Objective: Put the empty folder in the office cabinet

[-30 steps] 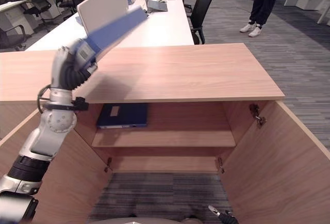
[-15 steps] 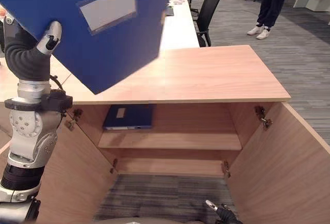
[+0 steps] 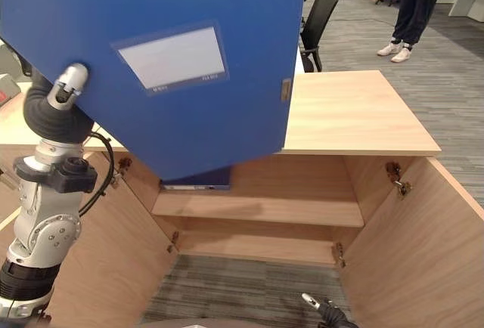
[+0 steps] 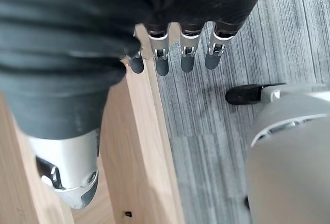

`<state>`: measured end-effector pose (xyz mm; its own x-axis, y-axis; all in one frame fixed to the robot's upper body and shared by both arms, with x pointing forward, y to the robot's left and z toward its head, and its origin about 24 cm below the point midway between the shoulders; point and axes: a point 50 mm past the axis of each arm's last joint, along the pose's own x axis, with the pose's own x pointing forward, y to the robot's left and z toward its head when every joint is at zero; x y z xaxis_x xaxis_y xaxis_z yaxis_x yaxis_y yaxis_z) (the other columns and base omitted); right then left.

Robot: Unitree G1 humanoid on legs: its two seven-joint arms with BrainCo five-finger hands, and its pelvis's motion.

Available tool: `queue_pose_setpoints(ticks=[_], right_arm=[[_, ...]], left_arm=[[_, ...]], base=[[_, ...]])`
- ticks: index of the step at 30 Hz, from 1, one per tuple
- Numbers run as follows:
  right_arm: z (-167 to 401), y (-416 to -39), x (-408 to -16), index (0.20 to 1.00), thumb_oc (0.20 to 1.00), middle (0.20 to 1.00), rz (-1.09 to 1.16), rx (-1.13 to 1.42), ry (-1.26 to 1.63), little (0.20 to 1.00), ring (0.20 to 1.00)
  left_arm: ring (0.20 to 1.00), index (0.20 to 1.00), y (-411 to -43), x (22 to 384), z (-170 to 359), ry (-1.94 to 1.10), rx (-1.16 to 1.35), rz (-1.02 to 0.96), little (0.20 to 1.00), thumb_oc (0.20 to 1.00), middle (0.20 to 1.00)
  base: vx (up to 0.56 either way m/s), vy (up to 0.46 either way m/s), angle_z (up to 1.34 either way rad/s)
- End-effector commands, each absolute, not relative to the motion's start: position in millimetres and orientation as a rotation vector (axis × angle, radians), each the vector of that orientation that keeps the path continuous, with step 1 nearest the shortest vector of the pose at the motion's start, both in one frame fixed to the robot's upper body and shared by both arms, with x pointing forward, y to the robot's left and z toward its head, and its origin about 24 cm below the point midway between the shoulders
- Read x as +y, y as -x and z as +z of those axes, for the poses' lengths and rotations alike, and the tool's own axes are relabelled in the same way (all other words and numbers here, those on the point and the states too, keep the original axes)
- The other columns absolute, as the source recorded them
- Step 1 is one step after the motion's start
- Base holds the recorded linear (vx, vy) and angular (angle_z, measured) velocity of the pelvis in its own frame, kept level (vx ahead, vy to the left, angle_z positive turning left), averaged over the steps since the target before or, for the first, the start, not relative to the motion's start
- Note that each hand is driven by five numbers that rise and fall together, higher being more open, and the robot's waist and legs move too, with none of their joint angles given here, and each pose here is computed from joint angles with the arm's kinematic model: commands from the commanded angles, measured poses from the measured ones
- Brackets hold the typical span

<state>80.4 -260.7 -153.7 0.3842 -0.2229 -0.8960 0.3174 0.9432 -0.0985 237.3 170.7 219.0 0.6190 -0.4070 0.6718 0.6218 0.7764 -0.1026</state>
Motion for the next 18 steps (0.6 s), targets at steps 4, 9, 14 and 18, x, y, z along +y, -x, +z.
queue_pose_setpoints(ticks=[4,9,14,18], right_arm=[[-143,-132,-256,1.000,1.000,1.000,-0.299,1.023,-0.080,1.000,1.000],[-139,-144,-250,1.000,1.000,1.000,-0.272,0.984,-0.089,1.000,1.000],[-131,-160,-242,1.000,1.000,1.000,-0.227,0.900,-0.104,1.000,1.000],[-117,-175,-238,1.000,1.000,1.000,-0.191,0.794,-0.110,1.000,1.000]], left_arm=[[0.200,0.200,-235,158,224,0.349,-0.613,-0.734,0.200,0.200,0.200],[0.200,0.200,-244,161,203,0.377,-0.504,-0.673,0.200,0.200,0.200],[0.200,0.200,-249,167,193,0.425,-0.482,-0.593,0.200,0.200,0.200],[0.200,0.200,-251,170,182,0.464,-0.463,-0.521,0.200,0.200,0.200]], base=[[-0.01,0.001,0.02],[0.00,0.000,0.00],[0.00,0.000,0.00],[0.00,0.000,0.00]])
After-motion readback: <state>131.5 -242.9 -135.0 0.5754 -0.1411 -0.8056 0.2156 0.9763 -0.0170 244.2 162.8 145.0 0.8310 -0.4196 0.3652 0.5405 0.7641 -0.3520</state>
